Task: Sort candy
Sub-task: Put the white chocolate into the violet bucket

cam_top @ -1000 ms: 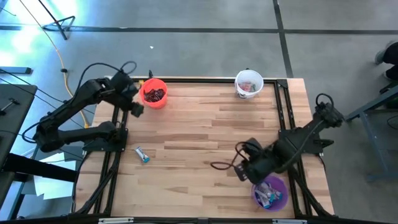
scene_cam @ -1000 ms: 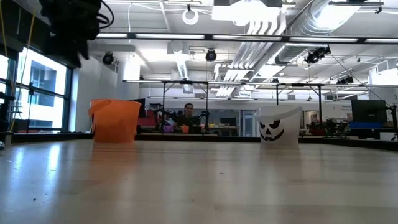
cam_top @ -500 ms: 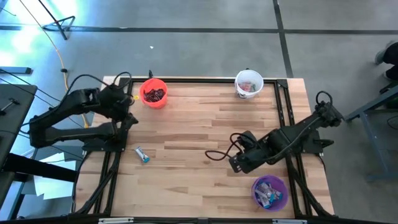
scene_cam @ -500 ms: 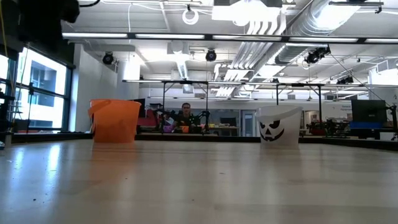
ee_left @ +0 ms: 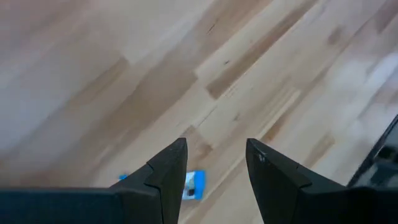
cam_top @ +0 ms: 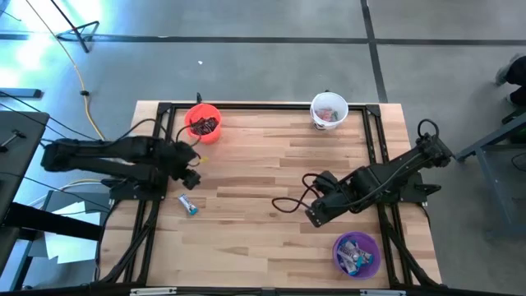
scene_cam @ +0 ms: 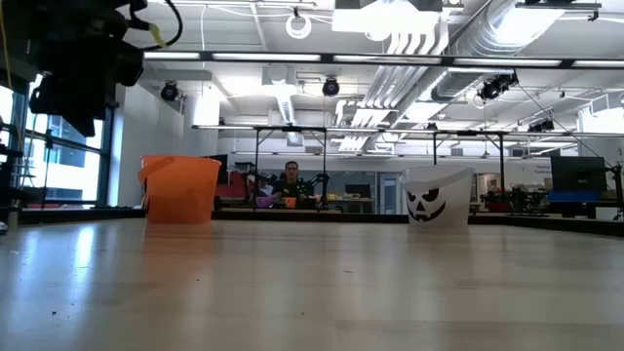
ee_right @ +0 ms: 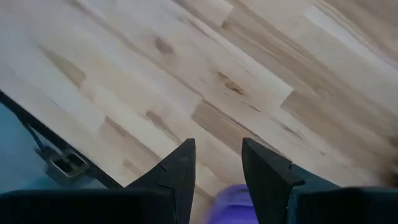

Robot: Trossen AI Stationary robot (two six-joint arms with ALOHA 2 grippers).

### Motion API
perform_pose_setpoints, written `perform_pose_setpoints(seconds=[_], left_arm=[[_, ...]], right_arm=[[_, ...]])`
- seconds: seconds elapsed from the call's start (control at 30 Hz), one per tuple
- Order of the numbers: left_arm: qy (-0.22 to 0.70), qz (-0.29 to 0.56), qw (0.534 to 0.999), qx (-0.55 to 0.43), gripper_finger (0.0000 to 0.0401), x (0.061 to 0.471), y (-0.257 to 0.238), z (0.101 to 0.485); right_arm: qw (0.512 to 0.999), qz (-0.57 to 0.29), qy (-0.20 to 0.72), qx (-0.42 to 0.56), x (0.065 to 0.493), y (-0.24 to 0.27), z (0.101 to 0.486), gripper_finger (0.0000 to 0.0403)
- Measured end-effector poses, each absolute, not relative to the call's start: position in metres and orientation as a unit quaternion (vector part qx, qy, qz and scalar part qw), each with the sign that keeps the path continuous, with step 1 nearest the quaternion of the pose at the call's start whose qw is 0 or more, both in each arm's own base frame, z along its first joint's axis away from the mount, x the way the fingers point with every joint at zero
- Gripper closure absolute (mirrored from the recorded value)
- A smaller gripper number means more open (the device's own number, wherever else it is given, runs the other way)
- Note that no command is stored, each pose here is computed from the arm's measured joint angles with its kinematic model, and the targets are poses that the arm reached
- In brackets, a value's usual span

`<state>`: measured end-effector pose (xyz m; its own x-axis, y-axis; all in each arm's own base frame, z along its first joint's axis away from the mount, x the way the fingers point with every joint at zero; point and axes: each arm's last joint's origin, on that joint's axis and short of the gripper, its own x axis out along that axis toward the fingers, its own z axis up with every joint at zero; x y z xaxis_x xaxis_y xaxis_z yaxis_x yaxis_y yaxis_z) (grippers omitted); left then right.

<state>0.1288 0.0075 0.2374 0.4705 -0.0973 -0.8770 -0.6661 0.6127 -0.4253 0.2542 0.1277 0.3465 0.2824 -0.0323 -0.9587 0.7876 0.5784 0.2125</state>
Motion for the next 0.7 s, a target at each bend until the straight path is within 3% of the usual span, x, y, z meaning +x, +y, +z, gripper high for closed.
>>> perform_pose_setpoints(seconds=[0.13, 0.37, 0.7], left_arm=[[0.444, 0.22, 0.745, -0.447, 0.0249, 0.137, -0.005, 0.23], [0.374, 0.36, 0.702, -0.487, 0.0249, 0.142, -0.022, 0.219], [0.436, 0.417, 0.605, -0.52, 0.0249, 0.148, -0.065, 0.193]], right_arm=[[0.716, -0.27, 0.559, 0.321, 0.25, 0.126, 0.345, 0.028], [0.712, -0.235, 0.622, 0.225, 0.24, 0.122, 0.344, 0.028], [0.732, -0.203, 0.633, 0.15, 0.241, 0.108, 0.346, 0.028]])
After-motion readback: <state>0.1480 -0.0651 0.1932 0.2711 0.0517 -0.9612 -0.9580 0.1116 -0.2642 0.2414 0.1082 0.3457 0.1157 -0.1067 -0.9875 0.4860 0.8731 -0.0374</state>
